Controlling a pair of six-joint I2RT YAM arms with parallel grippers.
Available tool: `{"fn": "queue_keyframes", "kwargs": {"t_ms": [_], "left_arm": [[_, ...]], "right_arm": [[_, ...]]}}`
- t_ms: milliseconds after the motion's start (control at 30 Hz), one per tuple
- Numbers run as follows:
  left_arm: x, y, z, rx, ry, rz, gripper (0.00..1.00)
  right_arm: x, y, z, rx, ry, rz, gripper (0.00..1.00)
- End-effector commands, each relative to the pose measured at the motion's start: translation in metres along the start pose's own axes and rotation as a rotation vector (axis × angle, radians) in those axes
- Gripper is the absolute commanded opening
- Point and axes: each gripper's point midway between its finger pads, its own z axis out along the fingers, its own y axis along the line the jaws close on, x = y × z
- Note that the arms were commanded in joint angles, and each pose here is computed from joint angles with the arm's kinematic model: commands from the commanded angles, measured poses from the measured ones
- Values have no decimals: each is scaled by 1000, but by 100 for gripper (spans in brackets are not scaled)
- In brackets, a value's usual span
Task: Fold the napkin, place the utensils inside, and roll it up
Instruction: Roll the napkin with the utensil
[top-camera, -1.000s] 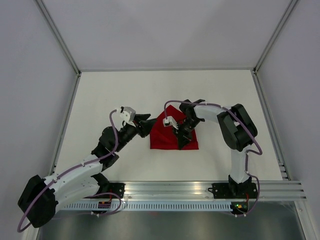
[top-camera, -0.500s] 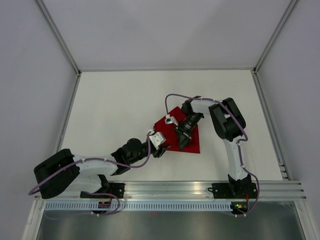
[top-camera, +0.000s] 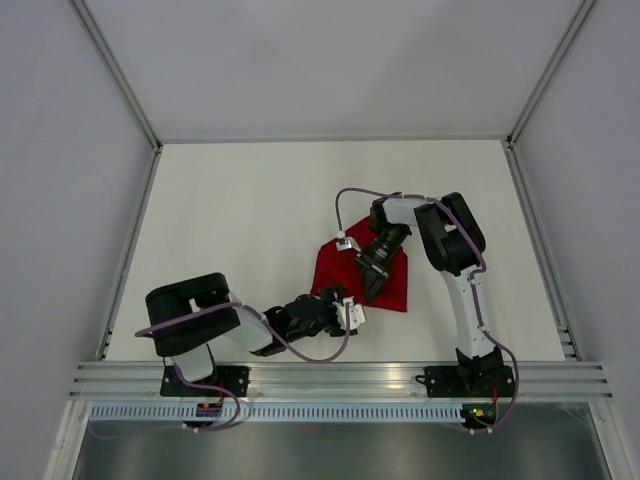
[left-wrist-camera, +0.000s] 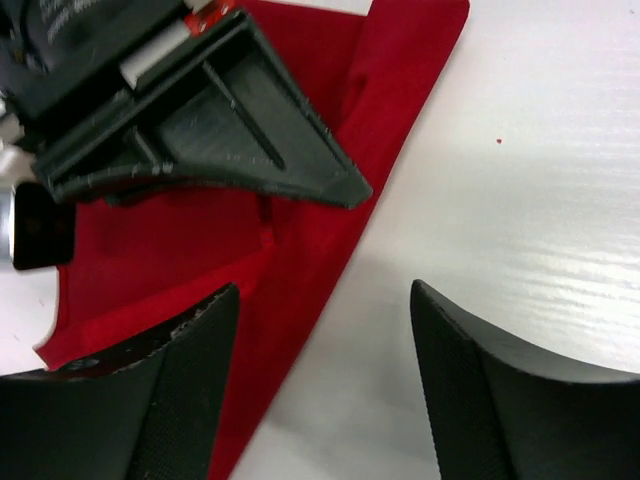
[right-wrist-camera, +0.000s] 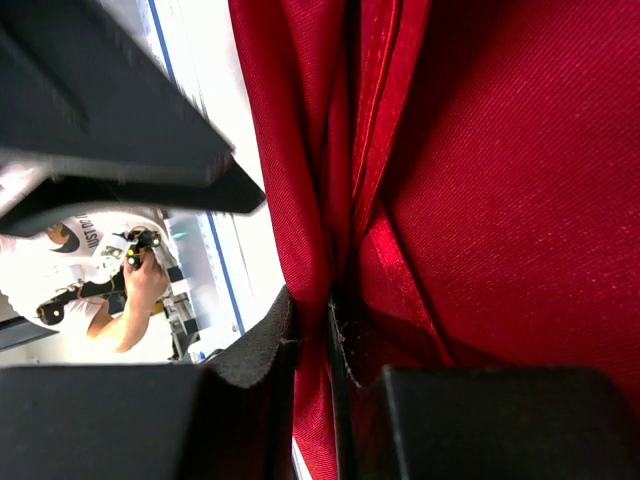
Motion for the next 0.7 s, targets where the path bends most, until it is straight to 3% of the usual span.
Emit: {"fn": "queue_keyframes", "kwargs": {"t_ms": [0,167,400,667], "left_arm": [[-36,11,16,-73,-125,176,77],[-25,-2,30,-15,-73,243,74],[-1,-16,33,117,52,193,48],[25,-29,36,205,153,165,51]], "right_arm": [[11,-65,-3,182,105,-145,1],[12,-66,-3,179,103,-139,0],[15,-66,-10,174,107,-146,0],[14,-67,-14,177,120,-154,1]]}}
